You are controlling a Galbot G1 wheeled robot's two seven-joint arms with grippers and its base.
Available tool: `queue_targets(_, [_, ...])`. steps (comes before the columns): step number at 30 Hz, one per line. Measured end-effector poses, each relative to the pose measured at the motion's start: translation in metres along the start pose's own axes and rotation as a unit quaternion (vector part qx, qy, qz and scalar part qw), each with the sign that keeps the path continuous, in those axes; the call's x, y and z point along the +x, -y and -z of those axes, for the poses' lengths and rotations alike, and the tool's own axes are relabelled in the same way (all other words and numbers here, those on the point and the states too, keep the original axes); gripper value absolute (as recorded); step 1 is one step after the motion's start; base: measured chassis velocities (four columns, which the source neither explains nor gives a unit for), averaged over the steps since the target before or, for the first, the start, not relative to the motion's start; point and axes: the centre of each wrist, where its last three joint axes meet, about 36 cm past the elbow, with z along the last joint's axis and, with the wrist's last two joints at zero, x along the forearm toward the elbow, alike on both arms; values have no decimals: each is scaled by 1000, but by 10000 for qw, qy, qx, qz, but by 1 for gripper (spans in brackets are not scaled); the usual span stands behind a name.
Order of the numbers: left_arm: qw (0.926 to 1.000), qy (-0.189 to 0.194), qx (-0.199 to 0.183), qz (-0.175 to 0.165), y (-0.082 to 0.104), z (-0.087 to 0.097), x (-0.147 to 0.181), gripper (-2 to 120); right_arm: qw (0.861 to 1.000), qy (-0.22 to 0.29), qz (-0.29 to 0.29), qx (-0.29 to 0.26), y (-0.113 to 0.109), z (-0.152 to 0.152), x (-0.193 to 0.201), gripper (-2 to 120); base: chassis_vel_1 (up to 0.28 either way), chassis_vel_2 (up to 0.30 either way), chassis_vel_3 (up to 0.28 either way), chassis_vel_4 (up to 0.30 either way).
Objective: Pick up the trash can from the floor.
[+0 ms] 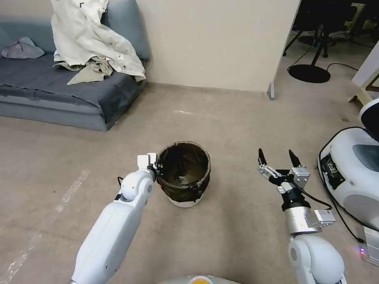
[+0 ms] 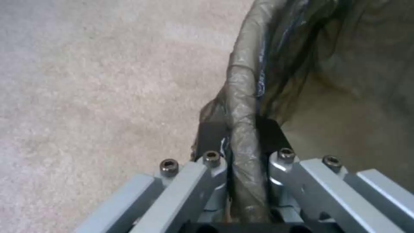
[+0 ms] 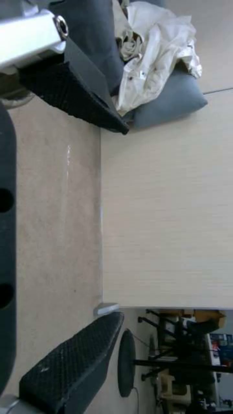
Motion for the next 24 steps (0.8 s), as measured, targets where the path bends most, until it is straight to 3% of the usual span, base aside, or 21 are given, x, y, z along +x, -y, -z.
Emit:
queue_targets(13, [9975, 486, 482, -165, -26, 16, 55, 3, 10000, 6, 95, -1, -5, 5, 5, 100, 0, 0, 0, 0])
queue_targets(24, [9937, 770, 742, -324, -34, 23, 98, 3, 9998, 8, 162, 63, -6, 12, 12, 100, 0, 0, 0, 0])
